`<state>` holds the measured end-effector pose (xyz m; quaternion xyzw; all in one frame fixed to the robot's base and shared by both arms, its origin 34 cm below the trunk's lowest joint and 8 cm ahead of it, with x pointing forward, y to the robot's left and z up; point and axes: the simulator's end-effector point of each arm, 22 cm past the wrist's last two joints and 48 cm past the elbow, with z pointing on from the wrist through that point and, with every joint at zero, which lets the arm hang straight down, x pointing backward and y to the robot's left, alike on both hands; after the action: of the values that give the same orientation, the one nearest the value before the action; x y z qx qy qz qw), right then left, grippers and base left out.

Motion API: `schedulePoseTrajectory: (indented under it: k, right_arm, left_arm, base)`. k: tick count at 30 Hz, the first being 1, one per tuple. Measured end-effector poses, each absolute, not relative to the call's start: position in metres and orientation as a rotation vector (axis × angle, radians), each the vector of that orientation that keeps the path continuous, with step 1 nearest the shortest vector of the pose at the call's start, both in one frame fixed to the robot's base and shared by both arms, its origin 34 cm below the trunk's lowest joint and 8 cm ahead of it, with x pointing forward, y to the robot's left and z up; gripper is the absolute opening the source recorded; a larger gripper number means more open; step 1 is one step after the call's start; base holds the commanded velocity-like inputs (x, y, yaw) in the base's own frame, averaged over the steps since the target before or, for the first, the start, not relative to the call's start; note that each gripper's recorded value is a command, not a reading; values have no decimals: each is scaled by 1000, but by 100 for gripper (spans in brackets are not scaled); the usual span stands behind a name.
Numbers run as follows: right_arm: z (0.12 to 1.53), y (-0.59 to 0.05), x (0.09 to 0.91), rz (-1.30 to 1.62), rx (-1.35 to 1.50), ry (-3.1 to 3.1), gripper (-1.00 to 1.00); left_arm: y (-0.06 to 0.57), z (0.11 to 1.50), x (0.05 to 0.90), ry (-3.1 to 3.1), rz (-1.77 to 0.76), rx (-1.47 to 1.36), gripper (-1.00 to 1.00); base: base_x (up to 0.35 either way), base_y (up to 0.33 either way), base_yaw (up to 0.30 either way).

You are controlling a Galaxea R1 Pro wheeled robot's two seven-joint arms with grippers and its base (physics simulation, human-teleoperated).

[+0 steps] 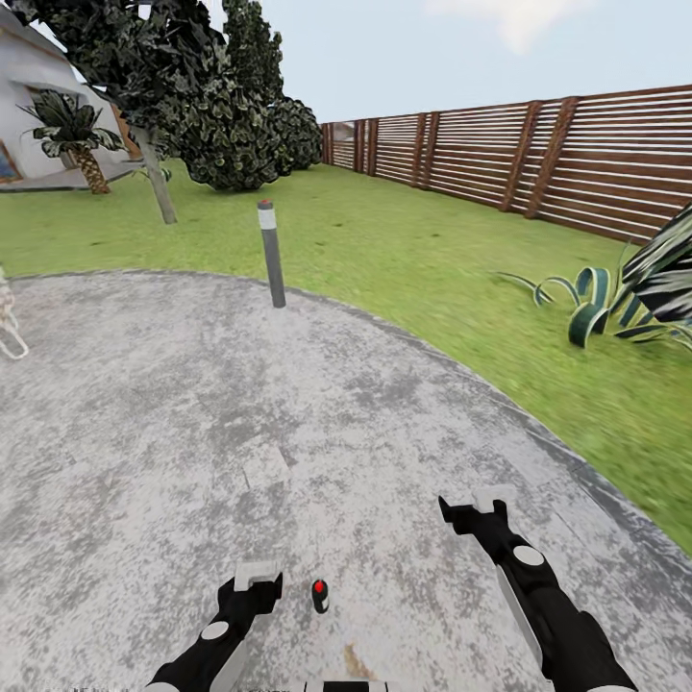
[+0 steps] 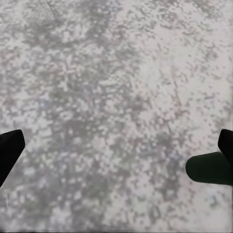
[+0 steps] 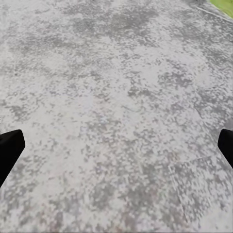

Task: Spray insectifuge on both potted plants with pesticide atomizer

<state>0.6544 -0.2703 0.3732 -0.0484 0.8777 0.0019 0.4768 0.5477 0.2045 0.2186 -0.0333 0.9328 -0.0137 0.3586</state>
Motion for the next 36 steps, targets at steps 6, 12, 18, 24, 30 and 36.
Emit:
schedulePoseTrajectory:
  k: [6, 12, 18, 24, 30, 36]
  right_arm:
    - [373, -271, 654, 4, -118, 2144, 100]
    - [371, -272, 653, 0, -122, 2148, 100]
    - [371, -272, 653, -2, -123, 2148, 100]
    - [373, -272, 654, 0, -121, 2143, 100]
    - [374, -271, 655, 1, -120, 2142, 100]
    - [374, -271, 655, 2, -120, 2142, 100]
  left_arm:
    - [205, 219, 548, 2403, -35, -89, 100]
    - [205, 219, 548, 2403, -35, -89, 100]
    - [205, 219, 548, 2404, -35, -89, 100]
    - [204, 219, 548, 2404, -36, -88, 100]
    - [205, 219, 548, 2404, -36, -88, 100]
    - [205, 219, 548, 2403, -35, -87, 100]
  base:
    - [0, -94, 92]
    - [0, -11, 11]
    - [0, -34, 1]
    - [0, -211, 0]
    - [0, -239, 0]
    - [0, -53, 0]
